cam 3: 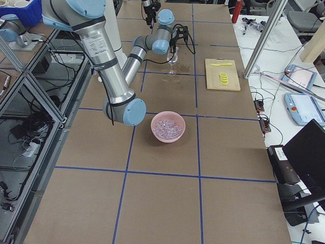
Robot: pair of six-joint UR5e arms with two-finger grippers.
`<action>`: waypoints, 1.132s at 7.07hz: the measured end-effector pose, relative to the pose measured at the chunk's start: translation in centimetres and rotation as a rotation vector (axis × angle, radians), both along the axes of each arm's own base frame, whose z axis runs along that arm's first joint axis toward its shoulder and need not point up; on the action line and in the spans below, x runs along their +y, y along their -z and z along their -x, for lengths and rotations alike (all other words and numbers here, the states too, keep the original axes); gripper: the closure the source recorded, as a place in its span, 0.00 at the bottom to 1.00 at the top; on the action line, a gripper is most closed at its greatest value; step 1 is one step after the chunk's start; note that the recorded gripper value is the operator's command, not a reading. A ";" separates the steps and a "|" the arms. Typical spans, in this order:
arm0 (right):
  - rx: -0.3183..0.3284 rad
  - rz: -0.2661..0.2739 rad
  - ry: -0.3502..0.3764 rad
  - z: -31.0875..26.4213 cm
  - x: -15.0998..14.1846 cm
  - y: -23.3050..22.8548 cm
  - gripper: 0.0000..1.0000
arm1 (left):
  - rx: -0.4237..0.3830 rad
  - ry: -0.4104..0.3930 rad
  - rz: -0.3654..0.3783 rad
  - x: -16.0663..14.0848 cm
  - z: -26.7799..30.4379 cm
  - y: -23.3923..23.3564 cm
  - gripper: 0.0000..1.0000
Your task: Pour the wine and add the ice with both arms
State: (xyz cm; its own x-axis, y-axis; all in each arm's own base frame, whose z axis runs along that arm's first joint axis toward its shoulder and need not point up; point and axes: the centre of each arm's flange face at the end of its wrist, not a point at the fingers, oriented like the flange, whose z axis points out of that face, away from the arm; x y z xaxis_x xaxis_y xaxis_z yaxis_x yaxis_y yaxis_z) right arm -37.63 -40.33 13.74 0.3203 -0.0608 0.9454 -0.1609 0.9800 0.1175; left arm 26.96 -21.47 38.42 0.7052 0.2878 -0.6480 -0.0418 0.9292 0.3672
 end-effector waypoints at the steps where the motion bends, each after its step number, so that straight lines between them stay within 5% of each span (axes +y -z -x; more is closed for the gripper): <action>1: 0.004 0.001 -0.006 1.2 -0.2 0.4 1.00 | 0.002 -0.016 -0.008 -0.7 1.1 0.6 0.00; 8: 0.037 0.010 0.010 8.2 0.7 1.8 1.00 | -0.010 -0.052 -0.094 -5.5 9.4 3.8 0.00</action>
State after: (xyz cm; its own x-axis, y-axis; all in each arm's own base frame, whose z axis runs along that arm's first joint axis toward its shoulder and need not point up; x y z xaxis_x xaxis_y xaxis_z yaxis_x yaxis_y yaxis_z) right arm -45.85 -39.66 11.98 0.3541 -0.0549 0.9336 -0.1470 0.9826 0.1135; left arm 17.55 -26.96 34.66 0.6940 0.3837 -0.6092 -0.0934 0.8870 0.4522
